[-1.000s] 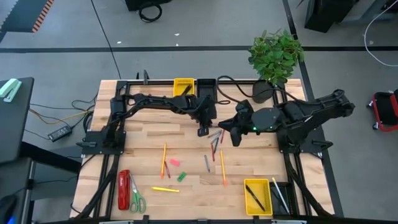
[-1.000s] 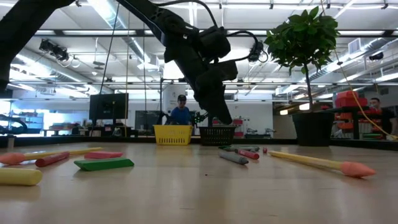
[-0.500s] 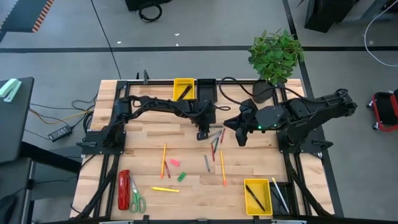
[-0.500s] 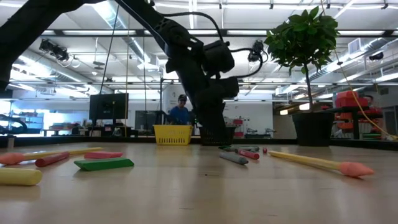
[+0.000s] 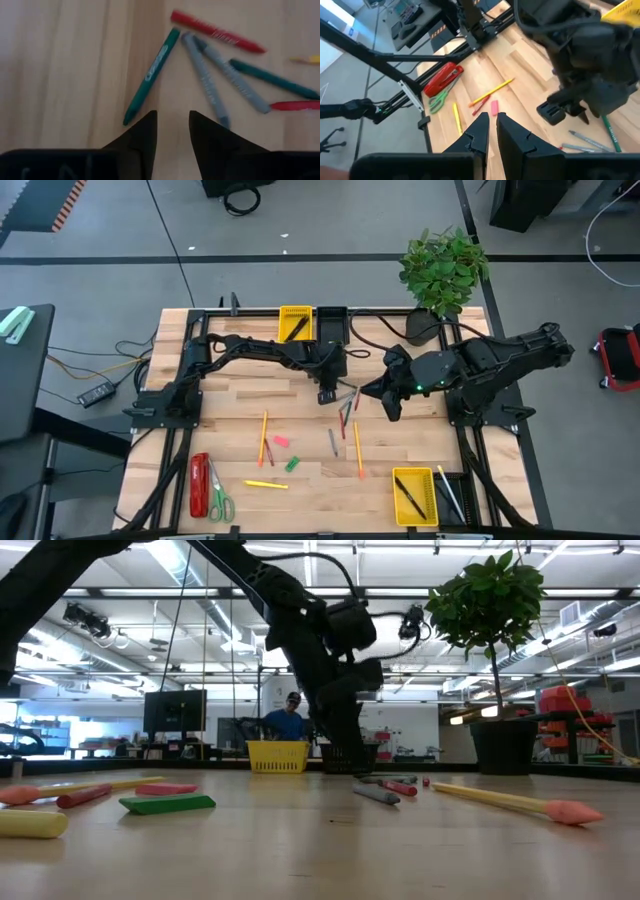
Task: Sort crayons/erasers/pens/pencils in bins
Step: Put the top green crayon into the bottom yellow bin
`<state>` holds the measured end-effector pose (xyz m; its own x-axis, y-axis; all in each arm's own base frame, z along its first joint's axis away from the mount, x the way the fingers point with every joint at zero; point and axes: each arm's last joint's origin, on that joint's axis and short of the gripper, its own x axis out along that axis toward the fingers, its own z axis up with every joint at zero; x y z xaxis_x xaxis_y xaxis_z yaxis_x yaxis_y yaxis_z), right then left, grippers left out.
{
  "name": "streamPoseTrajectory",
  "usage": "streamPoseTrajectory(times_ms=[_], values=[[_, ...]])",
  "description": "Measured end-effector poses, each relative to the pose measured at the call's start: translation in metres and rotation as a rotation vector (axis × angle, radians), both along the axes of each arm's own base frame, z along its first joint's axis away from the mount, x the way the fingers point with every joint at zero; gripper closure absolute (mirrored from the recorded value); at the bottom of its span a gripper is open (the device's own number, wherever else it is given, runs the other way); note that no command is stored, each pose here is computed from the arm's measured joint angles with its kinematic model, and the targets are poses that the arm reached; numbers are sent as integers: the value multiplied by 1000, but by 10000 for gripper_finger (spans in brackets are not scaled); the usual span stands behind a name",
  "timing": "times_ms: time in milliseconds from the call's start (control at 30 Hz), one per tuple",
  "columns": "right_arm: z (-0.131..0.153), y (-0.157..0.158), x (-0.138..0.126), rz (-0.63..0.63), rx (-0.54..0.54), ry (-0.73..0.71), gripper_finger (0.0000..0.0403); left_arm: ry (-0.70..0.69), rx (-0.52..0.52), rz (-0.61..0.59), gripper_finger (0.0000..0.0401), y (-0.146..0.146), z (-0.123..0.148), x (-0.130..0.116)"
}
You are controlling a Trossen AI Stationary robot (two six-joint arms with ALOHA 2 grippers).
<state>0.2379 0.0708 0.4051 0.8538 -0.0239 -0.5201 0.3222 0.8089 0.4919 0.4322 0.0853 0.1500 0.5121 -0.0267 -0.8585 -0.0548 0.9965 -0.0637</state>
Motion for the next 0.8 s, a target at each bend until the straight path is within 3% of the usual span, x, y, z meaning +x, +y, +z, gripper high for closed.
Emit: streamPoseTrajectory(times_ms=[267,800], values=[[-1,4,-1,14,4,7,361,-151,130,-151,285,1,22,7],[-4,23,-11,2,138,52,361,-49,83,-202,284,7,-29,11]])
